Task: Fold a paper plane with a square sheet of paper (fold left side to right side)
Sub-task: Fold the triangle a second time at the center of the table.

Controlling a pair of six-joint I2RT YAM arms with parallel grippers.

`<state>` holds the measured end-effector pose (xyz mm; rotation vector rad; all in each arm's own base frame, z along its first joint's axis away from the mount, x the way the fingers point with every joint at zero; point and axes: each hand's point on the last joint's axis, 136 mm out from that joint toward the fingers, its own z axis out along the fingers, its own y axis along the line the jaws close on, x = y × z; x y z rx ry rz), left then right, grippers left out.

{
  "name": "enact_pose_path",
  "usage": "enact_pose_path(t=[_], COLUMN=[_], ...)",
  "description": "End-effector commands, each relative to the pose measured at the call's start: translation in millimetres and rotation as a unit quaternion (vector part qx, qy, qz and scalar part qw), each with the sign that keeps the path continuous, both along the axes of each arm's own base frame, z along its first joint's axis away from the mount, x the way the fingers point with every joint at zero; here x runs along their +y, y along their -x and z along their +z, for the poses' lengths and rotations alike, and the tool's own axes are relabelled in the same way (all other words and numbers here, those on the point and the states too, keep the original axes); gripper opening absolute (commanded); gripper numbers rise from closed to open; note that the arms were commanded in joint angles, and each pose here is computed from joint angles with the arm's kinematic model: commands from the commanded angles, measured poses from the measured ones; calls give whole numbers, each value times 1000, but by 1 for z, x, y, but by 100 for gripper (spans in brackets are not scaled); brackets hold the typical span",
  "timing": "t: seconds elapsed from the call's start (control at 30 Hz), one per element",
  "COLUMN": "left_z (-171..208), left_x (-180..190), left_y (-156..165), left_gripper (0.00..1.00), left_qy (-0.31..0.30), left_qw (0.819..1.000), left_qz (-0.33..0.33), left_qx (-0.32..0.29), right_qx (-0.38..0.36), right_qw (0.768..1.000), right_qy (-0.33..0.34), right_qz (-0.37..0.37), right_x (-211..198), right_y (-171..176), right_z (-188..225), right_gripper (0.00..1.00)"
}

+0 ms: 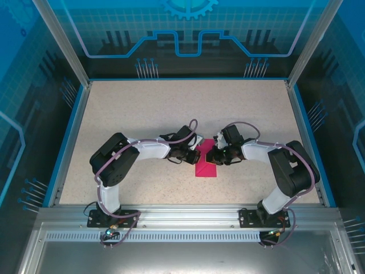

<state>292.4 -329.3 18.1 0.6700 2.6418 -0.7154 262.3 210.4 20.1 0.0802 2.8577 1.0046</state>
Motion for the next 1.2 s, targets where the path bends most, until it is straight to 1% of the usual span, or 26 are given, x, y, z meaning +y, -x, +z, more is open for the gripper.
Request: enact_pose_path(t=[0.0,0.47,0.63,0.87,0.9,1.0,1.07,1.17], left_z=[-7,-8,4,40,46,64,76,88], left_x=[5,7,3,-4,-4,-4,-3,-4], left_y=[2,2,0,-7,-8,-6,-1,14], left_gripper=[0,0,0,15,19,25,27,25], left_qy=[-20,-26,-11,17,20,31,44,76], left_qw=[1000,1000,1000,1000,999,999,998,997], left_qz=[-10,-10,-7,-3,-2,-2,-2,-6], left_qx=[10,10,3,-22,-26,-34,-33,-15], right_qx=[8,38,54,71,72,72,73,73], right_qw=[1000,997,995,994,994,993,993,994], right_qy=[20,61,81,88,88,88,88,86], right_qz=[10,6,3,-1,-1,0,0,1], right_x=[-1,-15,-22,-25,-24,-24,-24,-23], right_y=[3,13,20,25,25,25,24,24], right_z=[-6,-20,-26,-35,-35,-36,-36,-35], right_gripper=[11,11,11,11,11,11,10,11])
